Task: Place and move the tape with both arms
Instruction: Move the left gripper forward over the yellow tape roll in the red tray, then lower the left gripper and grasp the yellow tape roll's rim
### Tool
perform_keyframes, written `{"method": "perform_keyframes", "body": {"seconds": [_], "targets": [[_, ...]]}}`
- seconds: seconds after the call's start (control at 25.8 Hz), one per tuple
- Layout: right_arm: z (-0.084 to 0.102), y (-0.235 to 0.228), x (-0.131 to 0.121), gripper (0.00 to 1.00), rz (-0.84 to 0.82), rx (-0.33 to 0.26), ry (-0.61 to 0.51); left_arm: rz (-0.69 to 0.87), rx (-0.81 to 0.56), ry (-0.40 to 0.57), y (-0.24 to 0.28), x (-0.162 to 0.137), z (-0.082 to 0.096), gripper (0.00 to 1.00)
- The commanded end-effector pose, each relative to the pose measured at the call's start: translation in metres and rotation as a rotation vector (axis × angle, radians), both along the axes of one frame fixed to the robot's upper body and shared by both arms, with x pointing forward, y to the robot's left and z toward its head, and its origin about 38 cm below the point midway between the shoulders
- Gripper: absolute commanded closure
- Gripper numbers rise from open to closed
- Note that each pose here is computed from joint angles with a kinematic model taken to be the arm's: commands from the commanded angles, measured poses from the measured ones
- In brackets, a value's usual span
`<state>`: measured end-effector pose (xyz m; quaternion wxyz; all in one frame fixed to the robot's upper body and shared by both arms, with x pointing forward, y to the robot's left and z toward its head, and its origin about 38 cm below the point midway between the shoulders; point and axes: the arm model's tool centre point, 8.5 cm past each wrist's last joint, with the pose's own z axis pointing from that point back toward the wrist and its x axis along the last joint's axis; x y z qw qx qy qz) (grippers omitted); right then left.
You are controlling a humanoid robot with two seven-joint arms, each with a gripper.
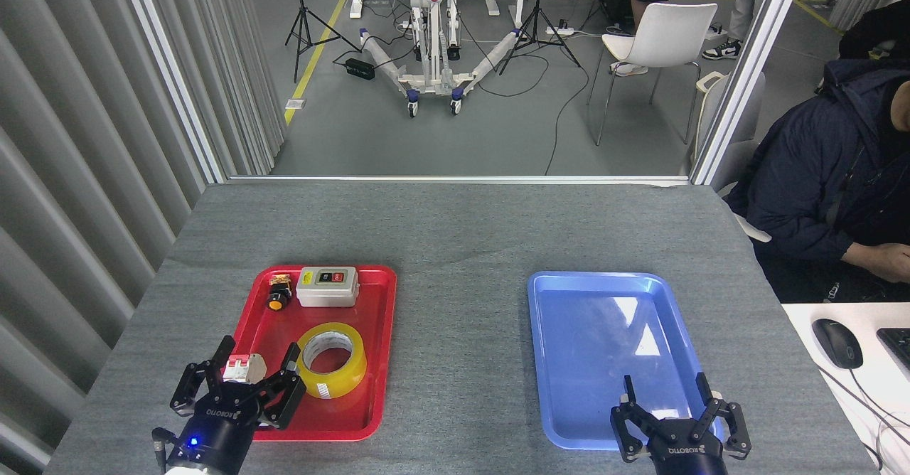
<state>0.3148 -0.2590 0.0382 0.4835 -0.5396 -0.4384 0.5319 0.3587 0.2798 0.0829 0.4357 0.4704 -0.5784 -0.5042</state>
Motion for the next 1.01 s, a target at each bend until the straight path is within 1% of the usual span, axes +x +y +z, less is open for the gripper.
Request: {"method": "perform_keyframes", "body": {"seconds": [0.0,0.08,0.15,0.23,0.31,0.35,0.46,0.62,0.74,0.77,0.81,0.89,0.97], "targets": [[0.000,0.001,0.000,0.00,0.000,0.004,0.000,-0.032,0.003,0.005,-0.004,0.020,0.012,0.00],[0.000,0.002,0.000,0.00,0.000,0.005,-0.001,-0.033,-0.015,0.098,-0.008,0.027,0.008,0.00],[0.001,0.002,0.001,0.00,0.000,0.005,-0.004,-0.065,-0.088,0.212,-0.016,0.038,0.012,0.00],[0.002,0.002,0.002,0.00,0.000,0.006,-0.006,-0.117,-0.175,0.341,-0.021,0.041,0.011,0.00],[0.002,0.002,0.002,0.00,-0.001,0.005,-0.006,-0.171,-0.220,0.425,-0.025,0.049,0.018,0.00],[0.002,0.002,0.002,0.00,-0.001,0.005,-0.006,-0.174,-0.214,0.450,-0.024,0.052,0.021,0.00],[0.001,0.003,0.002,0.00,-0.002,0.008,-0.005,-0.153,-0.217,0.487,-0.022,0.058,0.020,0.00],[0.000,0.002,0.001,0.00,-0.002,0.007,-0.002,-0.139,-0.185,0.506,-0.012,0.063,0.018,0.00],[0.000,0.003,0.002,0.00,-0.003,0.010,0.000,-0.170,-0.105,0.511,-0.014,0.068,0.024,0.00],[0.001,0.003,0.002,0.00,-0.005,0.010,0.001,-0.168,-0.082,0.509,-0.011,0.072,0.027,0.00],[0.001,0.004,0.003,0.00,-0.008,0.013,0.001,-0.157,-0.062,0.515,-0.007,0.075,0.027,0.00],[0.003,0.005,0.005,0.00,-0.010,0.016,-0.006,-0.124,-0.002,0.545,-0.006,0.080,0.017,0.00],[0.004,0.005,0.006,0.00,-0.011,0.016,-0.009,-0.086,0.113,0.559,-0.013,0.086,0.011,0.00]]}}
